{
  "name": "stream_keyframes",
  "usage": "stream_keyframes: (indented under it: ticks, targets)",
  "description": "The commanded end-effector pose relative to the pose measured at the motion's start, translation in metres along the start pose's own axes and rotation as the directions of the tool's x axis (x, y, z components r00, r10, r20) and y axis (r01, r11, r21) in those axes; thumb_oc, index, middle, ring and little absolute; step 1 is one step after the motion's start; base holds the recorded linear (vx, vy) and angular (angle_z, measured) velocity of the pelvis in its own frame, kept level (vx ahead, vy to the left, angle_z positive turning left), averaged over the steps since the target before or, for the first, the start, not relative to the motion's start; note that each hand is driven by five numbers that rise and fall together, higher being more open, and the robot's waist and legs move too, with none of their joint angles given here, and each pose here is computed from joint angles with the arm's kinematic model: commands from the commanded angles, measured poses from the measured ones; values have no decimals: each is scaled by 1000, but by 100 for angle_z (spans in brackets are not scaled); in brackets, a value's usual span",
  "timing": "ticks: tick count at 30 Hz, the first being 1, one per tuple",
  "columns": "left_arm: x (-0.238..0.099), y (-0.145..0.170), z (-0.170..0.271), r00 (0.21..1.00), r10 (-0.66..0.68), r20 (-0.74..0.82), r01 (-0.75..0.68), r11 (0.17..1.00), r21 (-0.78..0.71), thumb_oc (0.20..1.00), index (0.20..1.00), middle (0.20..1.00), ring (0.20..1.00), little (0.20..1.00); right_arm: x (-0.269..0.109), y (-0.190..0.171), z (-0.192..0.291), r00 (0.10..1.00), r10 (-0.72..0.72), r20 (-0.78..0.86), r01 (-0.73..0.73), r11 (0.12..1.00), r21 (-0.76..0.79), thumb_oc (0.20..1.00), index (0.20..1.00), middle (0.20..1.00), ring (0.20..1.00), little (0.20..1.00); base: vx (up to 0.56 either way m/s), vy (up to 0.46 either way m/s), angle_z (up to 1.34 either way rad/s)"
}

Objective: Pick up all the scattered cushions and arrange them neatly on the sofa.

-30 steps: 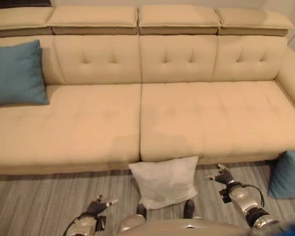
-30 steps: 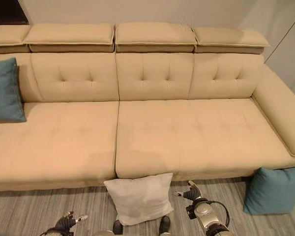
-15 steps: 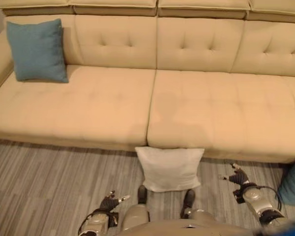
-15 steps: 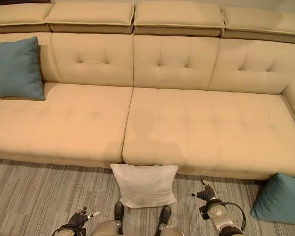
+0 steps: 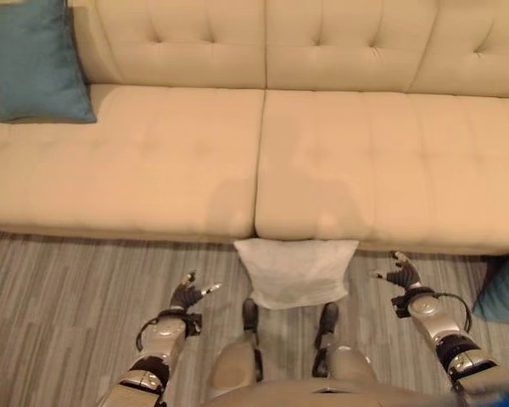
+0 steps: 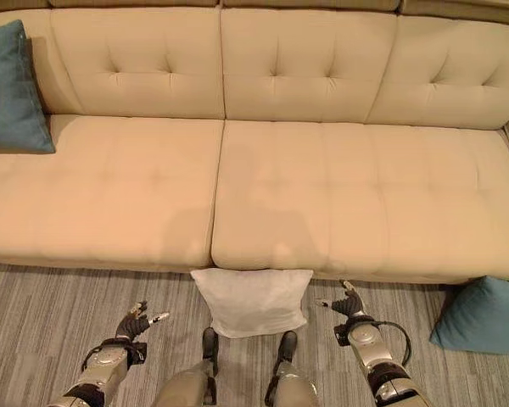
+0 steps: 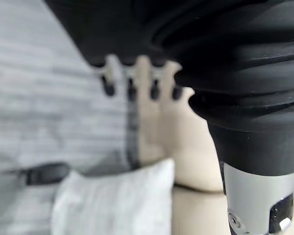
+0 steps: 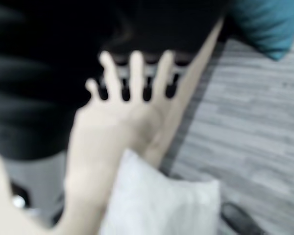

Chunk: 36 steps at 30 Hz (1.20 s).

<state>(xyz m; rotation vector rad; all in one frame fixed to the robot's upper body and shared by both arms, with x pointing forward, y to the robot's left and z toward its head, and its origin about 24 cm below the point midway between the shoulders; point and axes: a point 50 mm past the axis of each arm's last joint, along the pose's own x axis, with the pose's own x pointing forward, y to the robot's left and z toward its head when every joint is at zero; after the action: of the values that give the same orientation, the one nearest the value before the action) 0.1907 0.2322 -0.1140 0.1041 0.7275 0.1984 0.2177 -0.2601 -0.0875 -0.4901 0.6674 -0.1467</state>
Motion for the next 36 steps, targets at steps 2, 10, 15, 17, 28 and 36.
stream_keyframes:
  ticks: [2, 10, 15, 17, 28, 36]
  targets:
    - [-5, -3, -20, 997, 5, -72, -6, 1000, -9, 1000, 1000, 1000, 1000, 1000, -2, -5, -7, 999, -38, -13, 38, 999, 18, 1000, 1000, 1000, 1000, 1000, 24, -18, 60]
    - [-11, -12, -36, 993, -25, -115, 25, 1000, -1, 1000, 1000, 1000, 1000, 1000, -6, 5, -19, 998, -7, -56, 7, 1000, 3, 1000, 1000, 1000, 1000, 1000, 5, 56, -4]
    - [-12, 4, -39, 990, 30, -135, -33, 999, -21, 1000, 1000, 1000, 1000, 1000, -6, 10, -20, 997, 21, -73, -22, 1000, -9, 1000, 1000, 1000, 1000, 1000, -15, -83, -9]
    - [-11, 3, -38, 991, 28, -131, -31, 999, -23, 1000, 1000, 1000, 1000, 1000, -5, 7, -20, 997, 13, -75, -13, 1000, -8, 1000, 1000, 1000, 1000, 1000, -75, -32, 28]
    - [-22, -2, -63, 974, 12, -226, -14, 1000, -8, 1000, 1000, 1000, 1000, 1000, -10, 14, -34, 992, 36, -124, -39, 999, -20, 1000, 1000, 1000, 1000, 1000, -6, 19, 14]
    - [-18, 8, -53, 981, 37, -189, -40, 999, -8, 1000, 1000, 1000, 1000, 1000, -9, 14, -28, 994, 46, -102, -48, 999, -16, 1000, 1000, 1000, 1000, 1000, 43, -56, -4]
